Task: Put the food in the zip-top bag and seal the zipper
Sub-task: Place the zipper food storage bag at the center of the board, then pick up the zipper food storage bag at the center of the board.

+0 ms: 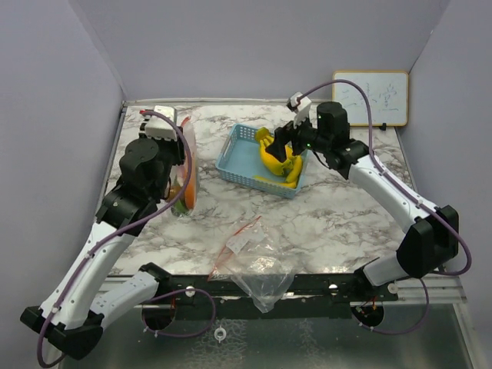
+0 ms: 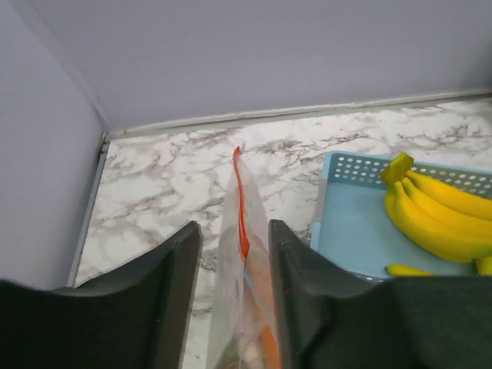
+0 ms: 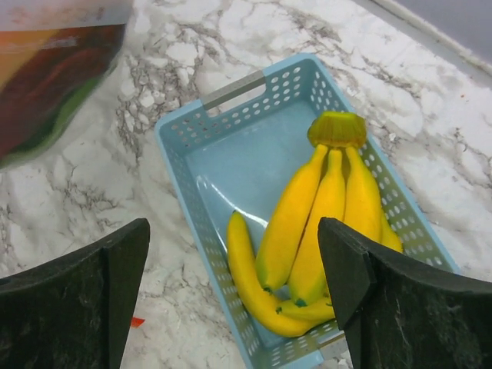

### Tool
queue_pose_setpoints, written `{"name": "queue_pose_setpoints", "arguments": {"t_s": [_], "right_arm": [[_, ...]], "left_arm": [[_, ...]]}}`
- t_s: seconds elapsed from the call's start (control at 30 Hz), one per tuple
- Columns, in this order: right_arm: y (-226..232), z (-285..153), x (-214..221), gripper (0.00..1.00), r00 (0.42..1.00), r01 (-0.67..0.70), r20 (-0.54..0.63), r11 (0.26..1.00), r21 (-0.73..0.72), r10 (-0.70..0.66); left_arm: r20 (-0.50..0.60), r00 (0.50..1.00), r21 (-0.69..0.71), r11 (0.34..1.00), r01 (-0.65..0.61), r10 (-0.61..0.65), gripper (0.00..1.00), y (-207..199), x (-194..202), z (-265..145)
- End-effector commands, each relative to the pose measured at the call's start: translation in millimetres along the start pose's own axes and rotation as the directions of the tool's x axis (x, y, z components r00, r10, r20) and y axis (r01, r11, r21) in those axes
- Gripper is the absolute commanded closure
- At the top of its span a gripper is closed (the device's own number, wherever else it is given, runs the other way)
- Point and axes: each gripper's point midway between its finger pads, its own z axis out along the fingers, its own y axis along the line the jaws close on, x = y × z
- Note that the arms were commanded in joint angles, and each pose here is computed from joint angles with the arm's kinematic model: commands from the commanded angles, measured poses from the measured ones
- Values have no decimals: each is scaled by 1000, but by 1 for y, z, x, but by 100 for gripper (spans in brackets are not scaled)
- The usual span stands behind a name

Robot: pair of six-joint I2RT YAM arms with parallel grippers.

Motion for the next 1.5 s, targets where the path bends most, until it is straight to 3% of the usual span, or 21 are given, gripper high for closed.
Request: {"name": "queue_pose_setpoints", "arguments": {"t_s": [0.0,0.1,0.13,0.3,0.53,0.63,0.9,1.1,1.13,1.2,1.23,1.27,1.3,1.33,1.47], "right_arm": [[37,-4,18,9,997,4,-77,999,-45,-7],[66,-7,27,8,991,25,-130,996,-85,-36],[76,-8,33,7,987,23,-155,995,-97,-38],[122,-23,84,5,939,-37,-344,995,-95,2],[135,-49,182,0,795,-207,-572,977,54,200],[137,-47,205,0,752,-266,-597,958,111,278],[158,-8,221,0,749,-392,-566,919,41,344],[160,12,250,2,711,-408,-612,912,43,347],[161,13,252,5,708,-410,-616,911,39,345],[163,17,251,23,712,-412,-615,911,25,339],[162,18,248,44,718,-406,-612,914,21,332],[160,20,241,73,730,-390,-604,921,19,321],[156,20,233,93,746,-366,-589,930,25,310],[151,21,223,98,769,-334,-570,942,27,289],[127,17,155,98,881,-165,-447,986,18,155]], "left_arm": [[-45,995,-246,966,76,-90,32,34,19,12],[-60,985,-202,969,145,-160,2,24,31,25],[-64,981,-193,967,168,-183,1,23,31,29],[-97,964,-104,965,239,-249,1,17,21,49],[-109,959,-11,965,260,-260,2,1,16,53],[-136,955,14,963,268,-264,4,-5,25,53],[-157,958,153,952,263,-240,5,-28,26,45],[-195,958,195,949,246,-209,6,-33,36,33],[-202,958,201,949,243,-203,6,-34,39,32],[-214,957,206,949,238,-194,6,-35,42,29],[-216,958,206,951,233,-188,6,-34,43,28],[-218,958,204,952,230,-185,6,-34,44,27],[-219,959,202,953,227,-182,6,-33,44,26],[-219,959,201,954,223,-178,6,-32,44,25],[-225,959,223,949,221,-171,11,-35,45,20]]}}
